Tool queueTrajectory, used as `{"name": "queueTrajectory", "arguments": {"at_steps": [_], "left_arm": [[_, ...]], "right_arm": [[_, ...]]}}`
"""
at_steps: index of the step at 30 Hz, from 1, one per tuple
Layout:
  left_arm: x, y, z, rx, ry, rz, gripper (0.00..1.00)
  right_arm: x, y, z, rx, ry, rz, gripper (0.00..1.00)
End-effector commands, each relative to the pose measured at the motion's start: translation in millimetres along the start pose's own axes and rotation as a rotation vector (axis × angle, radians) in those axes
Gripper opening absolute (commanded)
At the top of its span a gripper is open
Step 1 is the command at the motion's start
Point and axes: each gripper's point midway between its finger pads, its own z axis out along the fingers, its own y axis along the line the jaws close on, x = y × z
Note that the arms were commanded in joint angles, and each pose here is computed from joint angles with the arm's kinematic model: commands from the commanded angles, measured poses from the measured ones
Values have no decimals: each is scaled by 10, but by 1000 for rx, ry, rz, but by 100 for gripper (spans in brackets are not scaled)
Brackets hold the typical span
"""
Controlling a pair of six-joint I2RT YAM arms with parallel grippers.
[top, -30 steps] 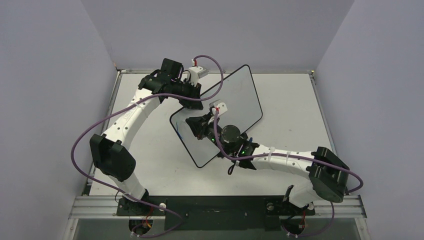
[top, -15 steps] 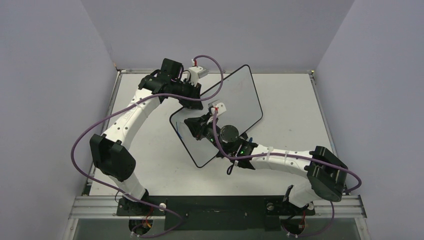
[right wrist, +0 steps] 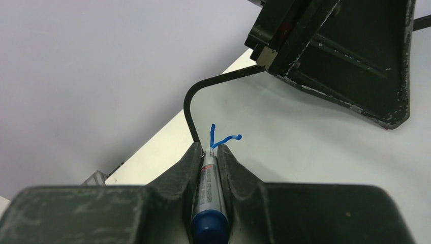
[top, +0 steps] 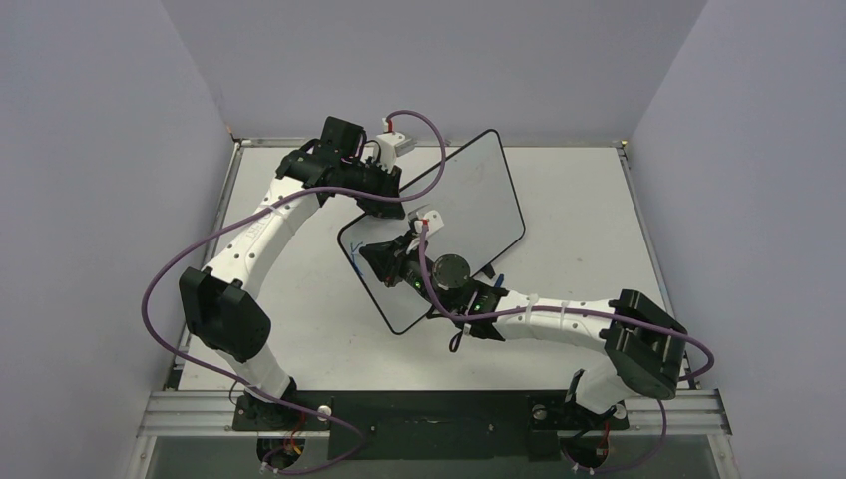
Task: Write a sentence on the whiteboard
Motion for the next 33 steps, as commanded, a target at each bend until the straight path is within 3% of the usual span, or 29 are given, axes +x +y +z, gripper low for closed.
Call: {"name": "queueTrajectory", "arguments": {"at_steps": [1, 22, 33], "left_arm": [[-125, 320, -6, -162, -30, 169, 0], [-122, 318, -17, -164, -29, 171, 0], [-116, 314, -17, -162, -29, 169, 0]], "right_arm": [[3, 51, 43, -16, -5, 10, 0], [63, -536, -156, 177, 14, -27, 0], [-224, -501, -299, 171, -49, 15, 0]]}}
